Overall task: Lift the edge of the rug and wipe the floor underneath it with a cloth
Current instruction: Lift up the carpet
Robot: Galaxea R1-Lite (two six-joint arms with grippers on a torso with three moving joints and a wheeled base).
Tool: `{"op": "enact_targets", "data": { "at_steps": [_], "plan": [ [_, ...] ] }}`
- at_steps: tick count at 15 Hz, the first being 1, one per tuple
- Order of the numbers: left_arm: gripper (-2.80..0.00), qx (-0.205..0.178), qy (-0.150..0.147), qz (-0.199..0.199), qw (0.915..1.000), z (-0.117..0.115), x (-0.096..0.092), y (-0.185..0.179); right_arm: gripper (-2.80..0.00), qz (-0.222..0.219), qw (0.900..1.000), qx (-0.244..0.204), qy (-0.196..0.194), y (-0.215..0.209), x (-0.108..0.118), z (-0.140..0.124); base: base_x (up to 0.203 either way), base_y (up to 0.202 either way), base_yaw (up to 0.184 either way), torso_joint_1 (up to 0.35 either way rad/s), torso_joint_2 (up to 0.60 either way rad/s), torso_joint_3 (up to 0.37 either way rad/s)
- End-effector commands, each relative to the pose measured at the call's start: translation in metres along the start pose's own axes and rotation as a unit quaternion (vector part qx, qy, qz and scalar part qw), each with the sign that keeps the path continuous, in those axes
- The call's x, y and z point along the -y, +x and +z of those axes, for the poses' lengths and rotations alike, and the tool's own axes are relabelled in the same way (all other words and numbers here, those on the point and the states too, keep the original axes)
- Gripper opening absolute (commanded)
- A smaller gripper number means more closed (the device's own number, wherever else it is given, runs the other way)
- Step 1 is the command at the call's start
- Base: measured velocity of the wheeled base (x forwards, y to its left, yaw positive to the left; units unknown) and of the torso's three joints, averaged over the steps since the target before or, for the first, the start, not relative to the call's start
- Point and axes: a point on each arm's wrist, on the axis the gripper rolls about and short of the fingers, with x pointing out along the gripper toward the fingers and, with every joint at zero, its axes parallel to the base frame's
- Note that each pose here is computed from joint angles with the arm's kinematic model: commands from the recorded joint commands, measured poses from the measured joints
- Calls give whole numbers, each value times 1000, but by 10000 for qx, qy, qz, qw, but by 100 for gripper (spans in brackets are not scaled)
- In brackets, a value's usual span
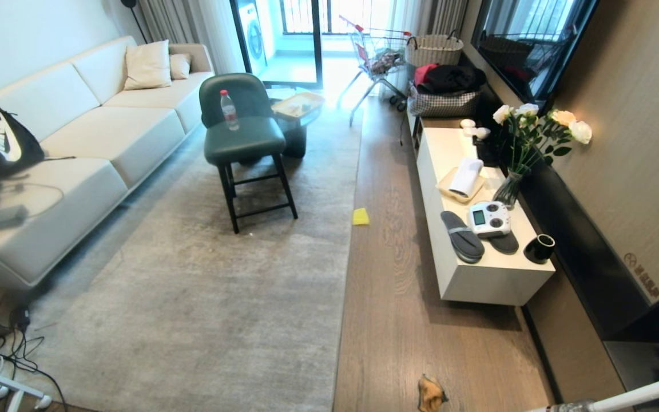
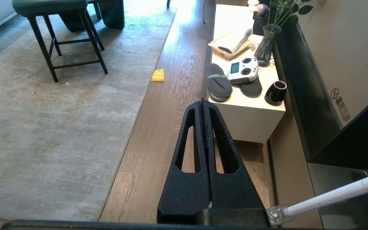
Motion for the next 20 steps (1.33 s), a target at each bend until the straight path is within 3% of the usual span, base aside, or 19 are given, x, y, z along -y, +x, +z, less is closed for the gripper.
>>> {"op": "enact_targets", "data": {
  "at_steps": [1,13,20],
  "plan": [
    [-280,1,-5,2,10000,0,0,0,-280,3,10000,-1,-2,0,0,0,0,0,0,0,0,0],
    [-280,1,-5,2,10000,0,0,0,-280,2,10000,-1,21,0,0,0,0,0,0,0,0,0],
    [-280,1,-5,2,10000,0,0,0,-280,-5,10000,-1,44,0,0,0,0,0,0,-98,221,120]
  ]
}}
